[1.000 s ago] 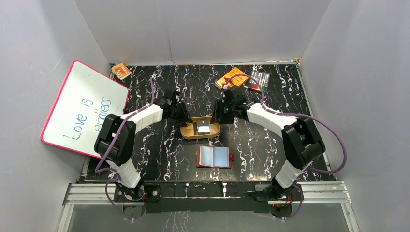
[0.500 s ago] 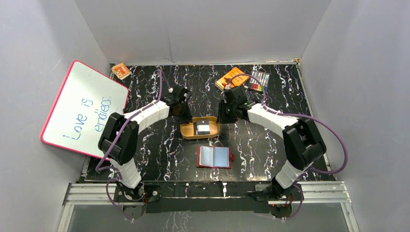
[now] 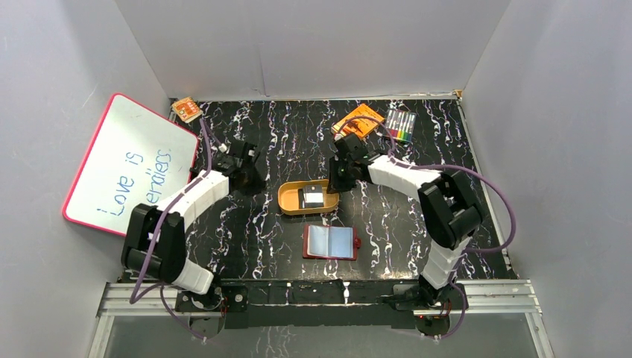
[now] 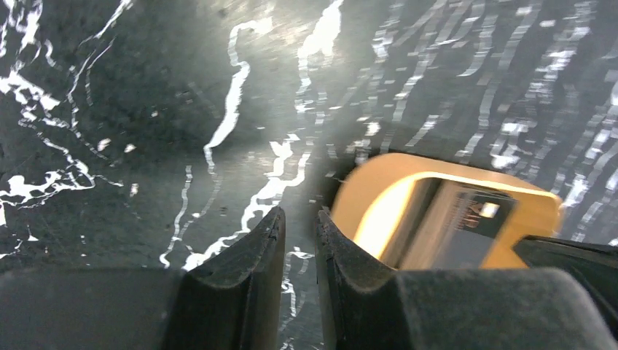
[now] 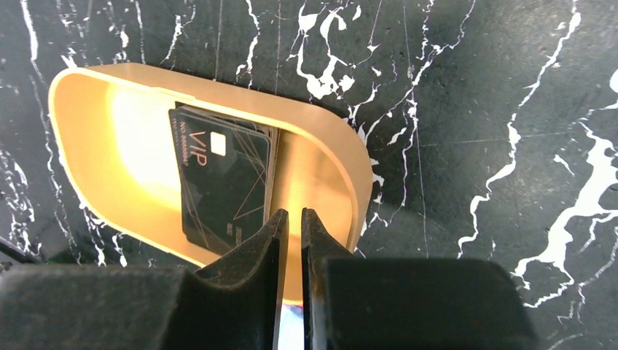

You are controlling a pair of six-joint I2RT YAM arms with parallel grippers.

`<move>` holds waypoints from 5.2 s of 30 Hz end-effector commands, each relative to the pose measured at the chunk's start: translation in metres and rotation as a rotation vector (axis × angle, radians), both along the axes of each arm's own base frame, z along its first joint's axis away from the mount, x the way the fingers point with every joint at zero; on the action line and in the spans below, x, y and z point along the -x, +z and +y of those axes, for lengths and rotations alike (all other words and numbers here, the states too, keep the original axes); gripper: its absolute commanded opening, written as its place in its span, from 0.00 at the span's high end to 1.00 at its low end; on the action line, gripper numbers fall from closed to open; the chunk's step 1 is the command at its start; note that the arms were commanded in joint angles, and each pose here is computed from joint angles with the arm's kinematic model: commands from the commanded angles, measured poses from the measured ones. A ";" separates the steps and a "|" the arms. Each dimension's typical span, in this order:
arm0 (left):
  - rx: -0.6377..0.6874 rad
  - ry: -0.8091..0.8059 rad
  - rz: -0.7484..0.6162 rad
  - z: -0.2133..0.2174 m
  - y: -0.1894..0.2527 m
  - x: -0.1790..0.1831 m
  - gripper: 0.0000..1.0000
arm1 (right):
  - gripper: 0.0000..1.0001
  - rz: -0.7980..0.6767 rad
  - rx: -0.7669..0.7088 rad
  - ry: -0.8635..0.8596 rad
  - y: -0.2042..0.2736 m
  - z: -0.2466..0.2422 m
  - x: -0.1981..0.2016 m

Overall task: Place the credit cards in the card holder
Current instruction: Adjust the credit card in the storage box, then pick up the credit card from the storage box.

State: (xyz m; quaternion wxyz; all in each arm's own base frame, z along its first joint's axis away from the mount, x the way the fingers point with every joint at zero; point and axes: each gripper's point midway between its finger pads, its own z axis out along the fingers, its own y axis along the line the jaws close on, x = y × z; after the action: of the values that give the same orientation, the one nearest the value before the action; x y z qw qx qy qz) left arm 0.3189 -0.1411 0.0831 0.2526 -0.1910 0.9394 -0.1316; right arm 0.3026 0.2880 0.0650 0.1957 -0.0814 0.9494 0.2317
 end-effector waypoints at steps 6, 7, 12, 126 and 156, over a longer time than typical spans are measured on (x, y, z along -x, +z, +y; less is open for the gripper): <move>0.094 -0.002 0.108 -0.010 -0.041 0.012 0.81 | 0.91 0.021 0.089 -0.005 -0.018 0.008 -0.009; 0.105 -0.006 0.113 -0.013 -0.043 0.012 0.81 | 0.93 0.027 0.100 -0.004 -0.021 0.009 -0.008; 0.156 -0.020 0.141 -0.022 -0.051 0.016 0.81 | 1.00 0.060 0.130 0.004 -0.036 0.014 -0.002; 0.151 -0.033 0.007 -0.021 -0.014 0.011 0.61 | 0.77 0.087 -0.310 0.019 0.001 0.071 0.019; 0.146 -0.021 -0.027 -0.019 -0.002 0.008 0.61 | 1.00 0.079 -0.399 -0.026 0.044 0.055 0.027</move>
State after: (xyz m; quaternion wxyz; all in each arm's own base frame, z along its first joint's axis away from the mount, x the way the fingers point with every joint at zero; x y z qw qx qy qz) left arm 0.3033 -0.1598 0.0635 0.2268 -0.2008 0.9319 -0.1997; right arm 0.2773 0.3396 0.0800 0.1635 -0.0226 0.9088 0.3832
